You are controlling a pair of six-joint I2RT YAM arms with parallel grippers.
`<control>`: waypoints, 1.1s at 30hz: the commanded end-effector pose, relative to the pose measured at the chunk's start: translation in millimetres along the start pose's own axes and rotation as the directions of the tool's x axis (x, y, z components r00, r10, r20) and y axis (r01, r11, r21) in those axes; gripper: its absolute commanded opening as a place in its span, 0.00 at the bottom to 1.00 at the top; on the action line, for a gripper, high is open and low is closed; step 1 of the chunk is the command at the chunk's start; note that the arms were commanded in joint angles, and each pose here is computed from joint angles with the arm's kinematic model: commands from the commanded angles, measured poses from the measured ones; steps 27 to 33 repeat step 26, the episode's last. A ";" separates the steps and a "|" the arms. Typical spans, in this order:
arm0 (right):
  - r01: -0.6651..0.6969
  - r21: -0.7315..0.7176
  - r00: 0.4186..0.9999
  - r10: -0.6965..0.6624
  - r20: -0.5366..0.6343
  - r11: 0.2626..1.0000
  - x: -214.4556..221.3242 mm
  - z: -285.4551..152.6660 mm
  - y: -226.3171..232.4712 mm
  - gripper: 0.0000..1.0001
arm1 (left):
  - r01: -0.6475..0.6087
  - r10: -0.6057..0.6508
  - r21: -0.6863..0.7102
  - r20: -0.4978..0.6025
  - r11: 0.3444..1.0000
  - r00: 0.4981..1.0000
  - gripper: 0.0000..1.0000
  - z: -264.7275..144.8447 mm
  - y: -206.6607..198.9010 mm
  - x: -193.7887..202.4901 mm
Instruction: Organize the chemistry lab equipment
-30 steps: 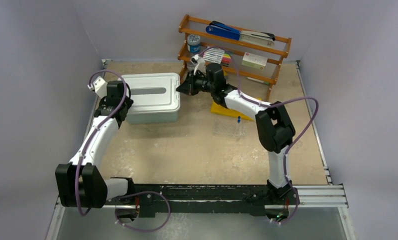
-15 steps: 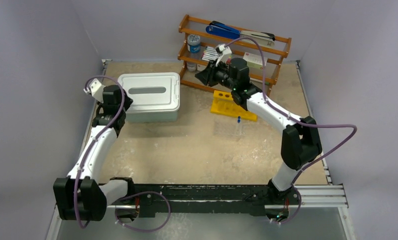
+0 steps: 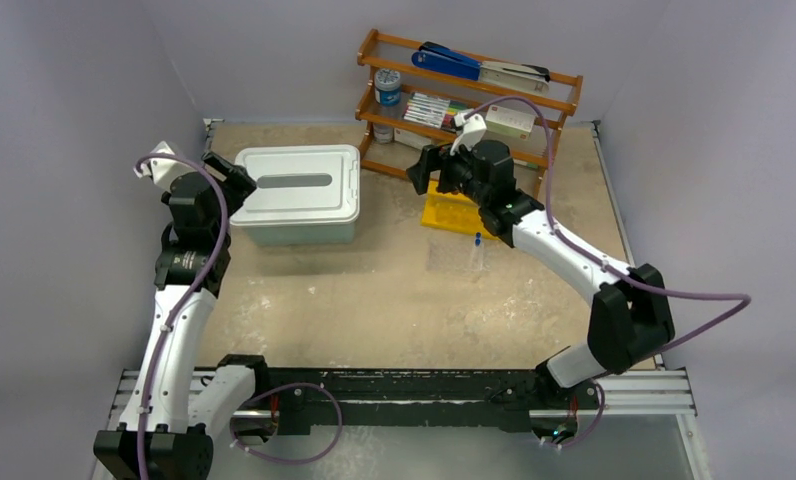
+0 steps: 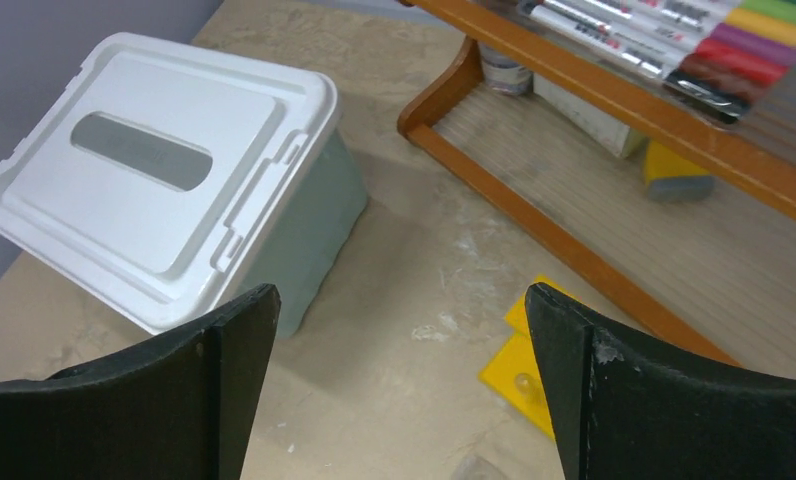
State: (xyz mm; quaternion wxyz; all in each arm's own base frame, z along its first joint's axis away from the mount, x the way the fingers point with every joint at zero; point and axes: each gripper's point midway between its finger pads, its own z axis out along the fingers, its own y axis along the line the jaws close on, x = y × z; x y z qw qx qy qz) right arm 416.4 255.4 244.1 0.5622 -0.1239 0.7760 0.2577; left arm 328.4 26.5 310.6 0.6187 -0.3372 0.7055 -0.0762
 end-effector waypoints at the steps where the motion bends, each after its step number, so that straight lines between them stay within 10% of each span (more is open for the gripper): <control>1: 0.045 0.127 0.996 -0.055 0.077 0.991 -25.3 -24.4 -19.6 0.99 | -0.086 0.087 -0.084 0.009 0.993 0.996 0.72 1.0 18.0 -3.4; 16: 0.136 0.497 0.967 -0.224 0.122 0.857 -23.4 -103.2 -87.8 1.00 | -0.142 0.139 -0.176 -0.033 0.974 0.990 0.77 4.5 51.1 23.5; 33: 0.160 0.512 0.968 -0.235 0.086 0.844 -16.4 -93.5 -93.3 1.00 | -0.180 0.173 -0.234 -0.051 0.955 0.984 0.79 2.8 66.9 28.9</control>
